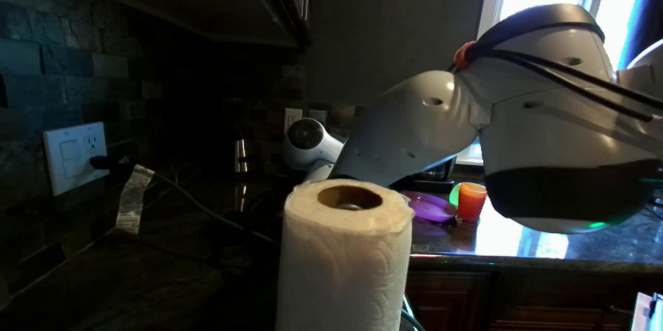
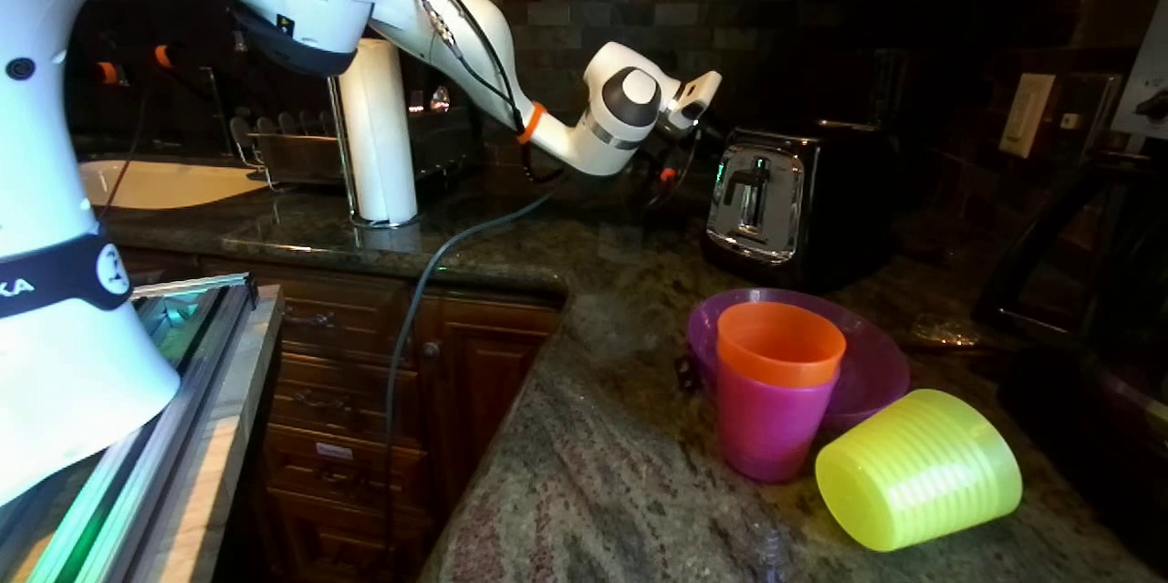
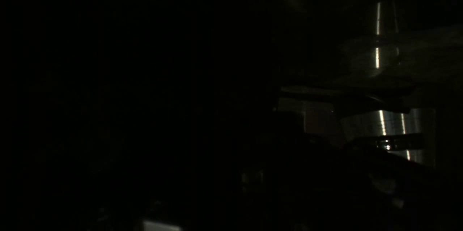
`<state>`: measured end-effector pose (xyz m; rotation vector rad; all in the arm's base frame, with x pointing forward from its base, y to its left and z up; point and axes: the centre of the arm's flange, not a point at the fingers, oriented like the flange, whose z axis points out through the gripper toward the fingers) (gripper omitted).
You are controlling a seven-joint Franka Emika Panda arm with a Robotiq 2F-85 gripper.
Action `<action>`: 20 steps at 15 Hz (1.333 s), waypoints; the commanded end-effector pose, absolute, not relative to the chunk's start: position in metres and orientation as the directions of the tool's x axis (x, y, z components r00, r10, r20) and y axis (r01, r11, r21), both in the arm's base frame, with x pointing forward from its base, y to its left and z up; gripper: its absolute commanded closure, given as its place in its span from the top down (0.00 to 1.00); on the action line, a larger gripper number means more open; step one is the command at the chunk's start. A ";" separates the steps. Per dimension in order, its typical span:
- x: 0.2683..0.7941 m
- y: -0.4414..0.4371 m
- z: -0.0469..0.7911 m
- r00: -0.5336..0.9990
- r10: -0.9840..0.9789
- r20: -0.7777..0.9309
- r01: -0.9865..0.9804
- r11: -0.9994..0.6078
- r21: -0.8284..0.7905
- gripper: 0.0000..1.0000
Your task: Move the toaster slightly to the right
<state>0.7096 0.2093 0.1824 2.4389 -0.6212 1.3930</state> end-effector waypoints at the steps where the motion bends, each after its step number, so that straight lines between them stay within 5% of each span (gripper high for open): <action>1: 0.716 0.213 0.227 0.486 -0.301 0.821 -0.445 -0.893 -0.065 0.00; 11: 0.657 0.268 0.358 0.688 -0.225 0.690 -0.076 -0.968 -0.240 0.00; 20: 0.538 0.249 0.352 0.885 -0.002 0.466 0.147 -0.947 -0.285 0.00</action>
